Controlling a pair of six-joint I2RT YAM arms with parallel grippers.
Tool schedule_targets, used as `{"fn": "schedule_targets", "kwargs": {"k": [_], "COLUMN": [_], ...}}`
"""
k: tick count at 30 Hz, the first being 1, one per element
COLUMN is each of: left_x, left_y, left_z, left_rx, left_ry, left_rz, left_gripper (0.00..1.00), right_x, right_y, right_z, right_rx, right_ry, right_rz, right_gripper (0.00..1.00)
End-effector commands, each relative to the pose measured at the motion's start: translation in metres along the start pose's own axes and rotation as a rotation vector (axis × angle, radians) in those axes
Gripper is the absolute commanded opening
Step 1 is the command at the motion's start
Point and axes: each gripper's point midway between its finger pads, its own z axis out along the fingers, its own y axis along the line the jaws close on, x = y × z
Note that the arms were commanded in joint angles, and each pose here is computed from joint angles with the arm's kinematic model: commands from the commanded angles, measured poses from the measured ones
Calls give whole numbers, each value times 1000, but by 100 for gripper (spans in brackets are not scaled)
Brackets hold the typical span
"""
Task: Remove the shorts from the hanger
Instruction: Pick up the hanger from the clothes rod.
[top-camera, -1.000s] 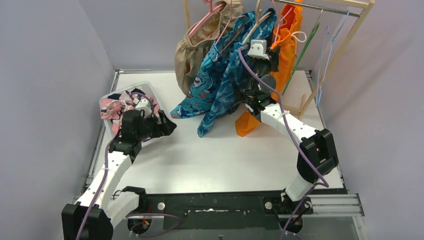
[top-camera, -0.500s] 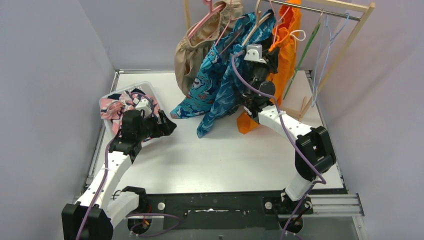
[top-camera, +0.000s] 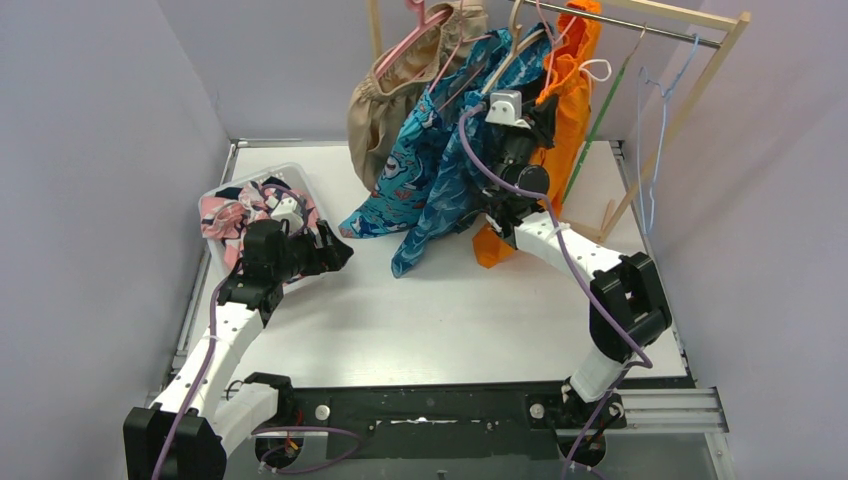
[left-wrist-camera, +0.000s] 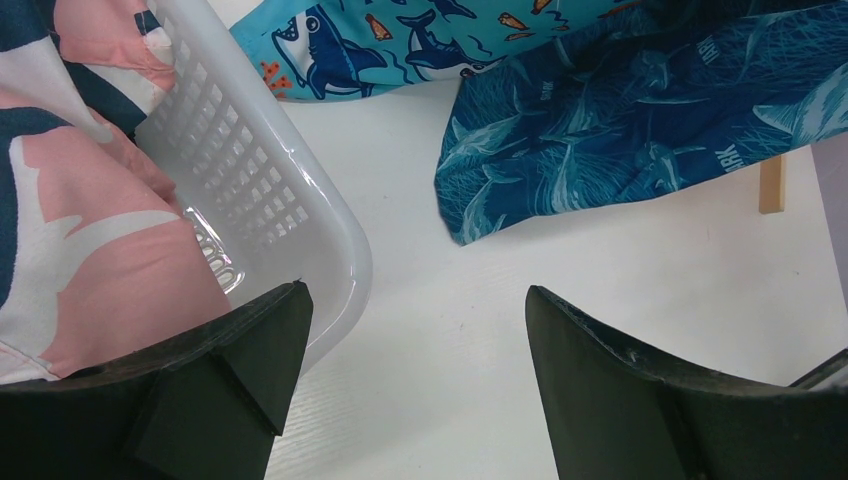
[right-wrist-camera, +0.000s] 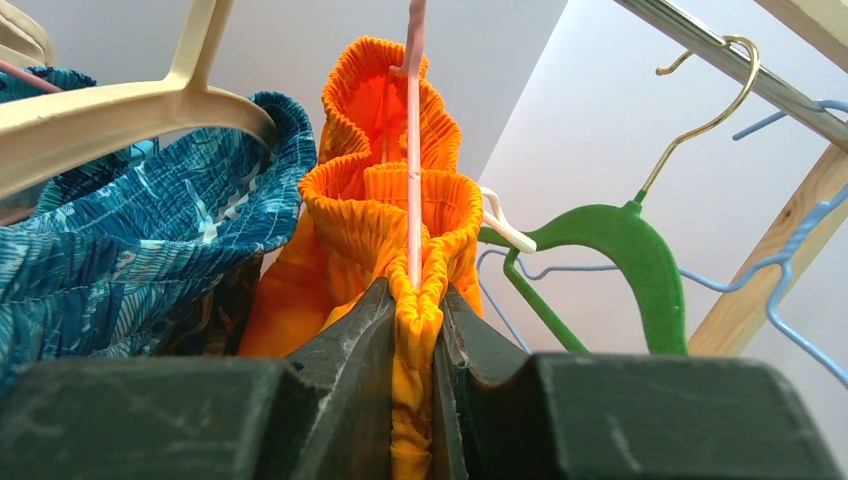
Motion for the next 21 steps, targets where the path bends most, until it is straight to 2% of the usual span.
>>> {"fn": "schedule_targets", "kwargs": {"k": [1, 7, 18, 21], "left_x": [-18, -18, -19, -18], "left_y": [-11, -10, -11, -11], "left_z": [1, 1, 1, 1], "left_rx": [45, 45, 44, 46], "left_ry": [-62, -61, -64, -63], "left_rz": [18, 18, 18, 18], "left_gripper": [78, 79, 79, 79], "right_x": [-67, -70, -61, -60], "right_y": [-45, -41, -40, -31], "right_z": [5, -11, -10, -17], "right_rx": [108, 97, 138, 89], "right_ry": [-199, -230, -231, -206], "right_rz": [169, 165, 159, 170], "right_gripper": [0, 0, 0, 0]}}
